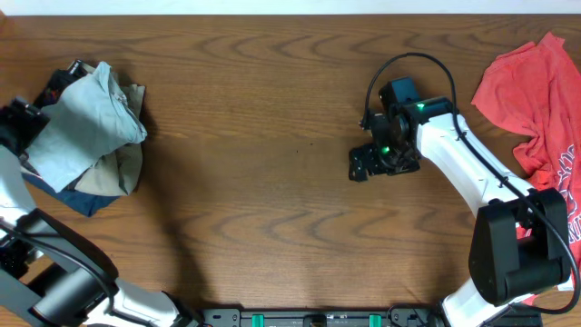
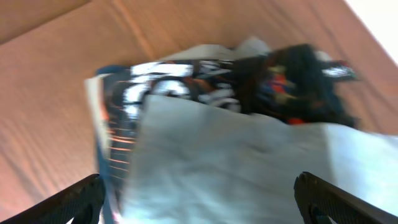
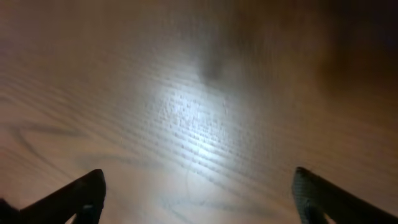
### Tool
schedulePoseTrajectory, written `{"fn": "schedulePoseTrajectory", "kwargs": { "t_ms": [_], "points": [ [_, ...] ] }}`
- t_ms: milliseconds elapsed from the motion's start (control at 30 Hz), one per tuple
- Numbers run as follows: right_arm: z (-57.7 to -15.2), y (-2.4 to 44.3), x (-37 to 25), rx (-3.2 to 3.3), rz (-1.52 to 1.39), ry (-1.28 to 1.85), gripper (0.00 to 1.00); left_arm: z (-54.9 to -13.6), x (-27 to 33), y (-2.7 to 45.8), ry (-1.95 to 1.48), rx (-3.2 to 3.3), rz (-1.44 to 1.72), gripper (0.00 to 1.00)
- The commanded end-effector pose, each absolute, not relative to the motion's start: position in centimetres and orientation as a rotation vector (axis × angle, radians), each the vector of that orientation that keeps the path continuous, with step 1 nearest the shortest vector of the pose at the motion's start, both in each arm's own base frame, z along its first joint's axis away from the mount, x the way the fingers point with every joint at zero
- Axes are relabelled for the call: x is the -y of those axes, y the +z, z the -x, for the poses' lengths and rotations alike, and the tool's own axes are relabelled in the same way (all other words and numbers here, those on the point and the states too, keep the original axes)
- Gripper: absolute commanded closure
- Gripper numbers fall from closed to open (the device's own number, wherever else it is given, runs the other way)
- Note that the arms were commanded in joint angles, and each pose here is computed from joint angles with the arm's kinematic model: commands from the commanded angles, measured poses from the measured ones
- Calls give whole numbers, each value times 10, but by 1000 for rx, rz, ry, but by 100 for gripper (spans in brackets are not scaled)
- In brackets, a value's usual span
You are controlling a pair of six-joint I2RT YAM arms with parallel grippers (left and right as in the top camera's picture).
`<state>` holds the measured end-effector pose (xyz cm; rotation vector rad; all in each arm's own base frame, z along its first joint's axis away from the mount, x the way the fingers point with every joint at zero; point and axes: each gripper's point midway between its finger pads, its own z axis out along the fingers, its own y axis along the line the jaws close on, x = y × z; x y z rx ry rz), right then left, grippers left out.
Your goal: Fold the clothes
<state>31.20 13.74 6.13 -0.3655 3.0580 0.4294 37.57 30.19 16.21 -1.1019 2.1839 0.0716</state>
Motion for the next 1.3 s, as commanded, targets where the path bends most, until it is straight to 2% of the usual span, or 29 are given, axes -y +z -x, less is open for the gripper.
{"fn": "schedulePoseTrajectory", "kwargs": {
  "t_ms": [0,133,267,467,700,967,1267],
  "points": [
    [-323,73,-144,-3012,261,515,3,-402,-252,213,-2,-2150,931,2],
    [-336,75,-128,-2997,71,538,1,-423,-172,221,-83,-2253,738,2],
    [-349,75,-96,-2977,-107,531,1,-424,-82,197,-173,-2460,543,2],
    [-343,73,-47,-3004,-257,509,1,-364,4,158,-232,-2829,378,2],
    [-306,71,-18,-3141,-373,494,1,-273,22,149,-204,-3209,399,2],
    [-283,91,-12,-3129,-356,440,1,-233,24,157,-209,-3179,354,2],
    [-260,141,-7,-2706,-231,282,1,-185,37,176,-282,-2715,206,2]
  ]
}}
